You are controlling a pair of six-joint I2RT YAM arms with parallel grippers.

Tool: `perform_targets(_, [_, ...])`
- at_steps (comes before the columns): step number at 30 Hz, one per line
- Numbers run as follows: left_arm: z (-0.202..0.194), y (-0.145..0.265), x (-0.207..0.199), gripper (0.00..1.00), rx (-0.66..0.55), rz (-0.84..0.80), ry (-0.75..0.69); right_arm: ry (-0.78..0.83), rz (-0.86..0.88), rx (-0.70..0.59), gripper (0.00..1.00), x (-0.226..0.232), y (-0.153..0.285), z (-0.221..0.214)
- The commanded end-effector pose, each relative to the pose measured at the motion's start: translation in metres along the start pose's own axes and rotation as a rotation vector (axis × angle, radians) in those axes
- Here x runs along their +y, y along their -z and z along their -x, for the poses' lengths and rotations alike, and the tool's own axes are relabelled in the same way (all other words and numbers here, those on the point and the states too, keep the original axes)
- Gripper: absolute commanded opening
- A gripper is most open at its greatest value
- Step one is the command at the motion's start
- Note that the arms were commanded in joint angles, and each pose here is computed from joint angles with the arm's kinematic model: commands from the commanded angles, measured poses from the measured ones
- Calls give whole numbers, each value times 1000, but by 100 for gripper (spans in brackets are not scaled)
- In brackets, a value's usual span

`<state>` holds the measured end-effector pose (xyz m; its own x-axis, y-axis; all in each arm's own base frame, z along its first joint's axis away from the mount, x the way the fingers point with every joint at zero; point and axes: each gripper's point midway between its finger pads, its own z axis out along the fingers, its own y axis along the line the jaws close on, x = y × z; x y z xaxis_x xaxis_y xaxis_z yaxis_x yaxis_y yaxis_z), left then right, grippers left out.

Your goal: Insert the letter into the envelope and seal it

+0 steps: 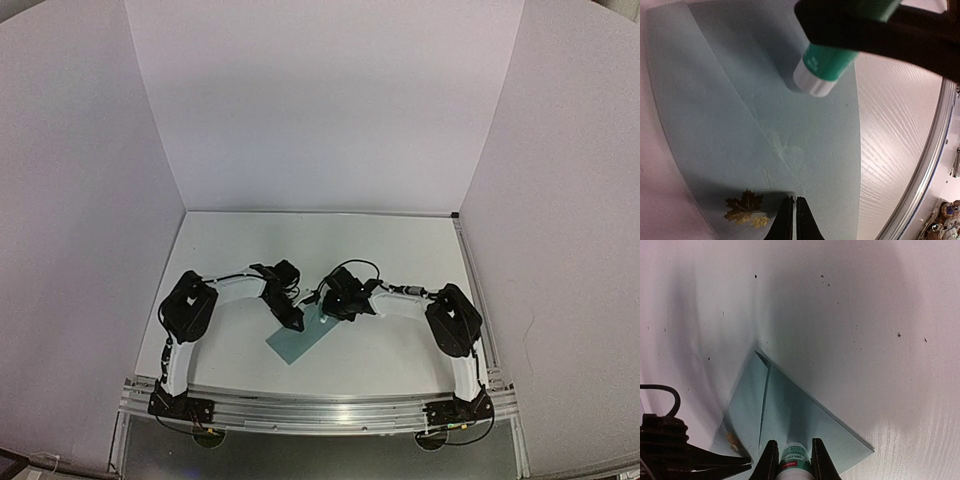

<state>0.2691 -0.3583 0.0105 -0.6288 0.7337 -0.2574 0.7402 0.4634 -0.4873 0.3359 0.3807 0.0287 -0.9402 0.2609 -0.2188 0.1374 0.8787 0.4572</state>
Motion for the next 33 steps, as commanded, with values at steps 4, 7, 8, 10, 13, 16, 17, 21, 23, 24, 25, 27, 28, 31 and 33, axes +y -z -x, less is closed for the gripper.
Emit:
perform_targets(4, [31, -22, 33, 5, -75, 110, 25, 17, -156, 116, 0, -48, -30, -34])
perform_targets(7, [46, -17, 46, 5, -121, 187, 19, 19, -154, 119, 0, -47, -30, -34])
perform_targets(8, [49, -17, 50, 5, -126, 207, 19, 19, -154, 119, 0, -47, -30, -34])
perform_targets(10, [53, -16, 55, 5, -132, 228, 25, 19, -153, 119, 0, -47, -30, -34])
perform_targets(13, [56, -17, 60, 5, -137, 246, 40, 21, -154, 120, 0, -47, -30, -34])
perform_targets(16, [60, -16, 61, 5, -156, 246, 55, 20, -154, 123, 0, -48, -31, -35])
perform_targets(17, [61, -16, 61, 5, -165, 241, 57, 19, -156, 124, 0, -48, -31, -35])
perform_targets(21, [71, -12, 56, 6, -211, 226, 61, 18, -157, 124, 0, -49, -31, -35])
perform_targets(23, [71, -13, 54, 6, -210, 213, 60, 16, -159, 125, 0, -50, -31, -36])
perform_targets(24, [68, -14, 55, 6, -196, 215, 67, 15, -158, 125, 0, -50, -30, -36])
perform_targets(25, [65, -14, 56, 6, -182, 222, 75, 14, -159, 124, 0, -50, -30, -36])
perform_targets(27, [57, -13, 59, 5, -159, 246, 88, 12, -160, 125, 0, -50, -30, -36])
perform_targets(28, [53, -11, 62, 5, -150, 267, 91, 12, -161, 126, 0, -51, -30, -37])
perform_targets(31, [37, -4, 75, 4, -106, 350, 112, 9, -165, 128, 0, -53, -31, -38])
perform_targets(33, [26, 3, 84, 4, -83, 381, 150, 7, -168, 124, 0, -54, -30, -37])
